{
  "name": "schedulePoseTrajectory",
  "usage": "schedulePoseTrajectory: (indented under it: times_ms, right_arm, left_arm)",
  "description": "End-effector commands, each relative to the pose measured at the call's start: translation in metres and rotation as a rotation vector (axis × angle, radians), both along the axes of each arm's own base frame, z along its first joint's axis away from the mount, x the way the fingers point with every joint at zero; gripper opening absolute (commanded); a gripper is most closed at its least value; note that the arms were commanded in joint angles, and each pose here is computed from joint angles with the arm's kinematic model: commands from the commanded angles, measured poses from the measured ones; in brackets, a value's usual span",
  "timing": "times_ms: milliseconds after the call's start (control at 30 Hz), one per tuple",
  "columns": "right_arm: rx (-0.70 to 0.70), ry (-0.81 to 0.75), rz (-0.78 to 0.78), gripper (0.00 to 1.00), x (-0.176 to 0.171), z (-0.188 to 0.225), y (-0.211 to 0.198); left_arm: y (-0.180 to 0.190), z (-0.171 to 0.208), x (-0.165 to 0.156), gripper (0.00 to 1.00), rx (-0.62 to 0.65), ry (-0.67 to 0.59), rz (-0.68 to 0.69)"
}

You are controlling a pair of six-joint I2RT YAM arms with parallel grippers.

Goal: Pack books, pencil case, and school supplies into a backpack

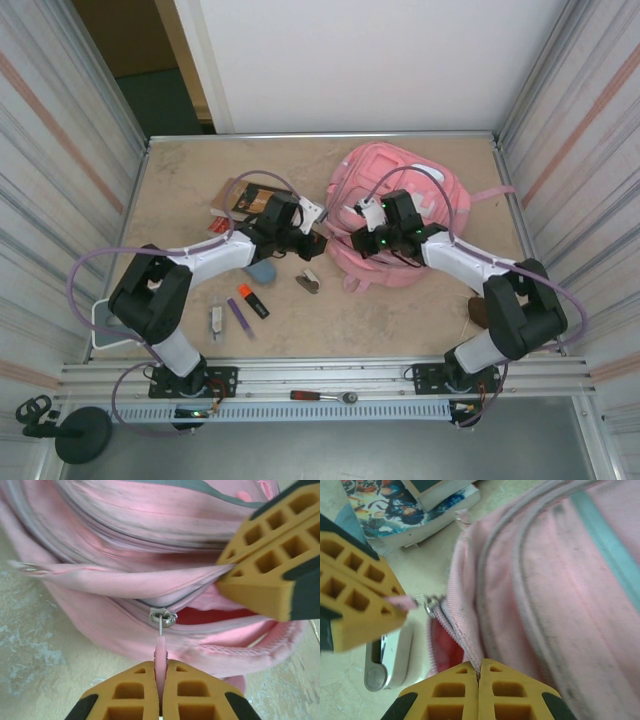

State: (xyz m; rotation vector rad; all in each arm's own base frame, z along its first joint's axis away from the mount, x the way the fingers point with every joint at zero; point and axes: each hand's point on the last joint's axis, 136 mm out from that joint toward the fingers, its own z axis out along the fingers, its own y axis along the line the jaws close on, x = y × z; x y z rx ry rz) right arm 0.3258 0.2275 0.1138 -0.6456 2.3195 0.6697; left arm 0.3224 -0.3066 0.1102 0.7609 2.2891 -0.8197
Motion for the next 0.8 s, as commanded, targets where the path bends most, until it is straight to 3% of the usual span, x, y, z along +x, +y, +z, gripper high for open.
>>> schedulePoseTrajectory:
  times_ms: [0,233,767]
  right_arm:
    - [-0.009,0.046,-0.124,0.00,-0.004,-0.004,-0.034]
    - [0.075,0.048,-0.142,0.00,-0.007,0.014,-0.047]
    - [0.356,0.010,-0.061,0.00,-0.015,0.095,-0.053]
  left_arm:
    - [0.029,0.013,0.028,0.00,0.026,-0.055,0.130]
    - [0.042,0.000,0.053,0.00,0.085,-0.055,0.191]
    - [0.033,0.010,0.106,0.00,0.056,-0.077,0.229]
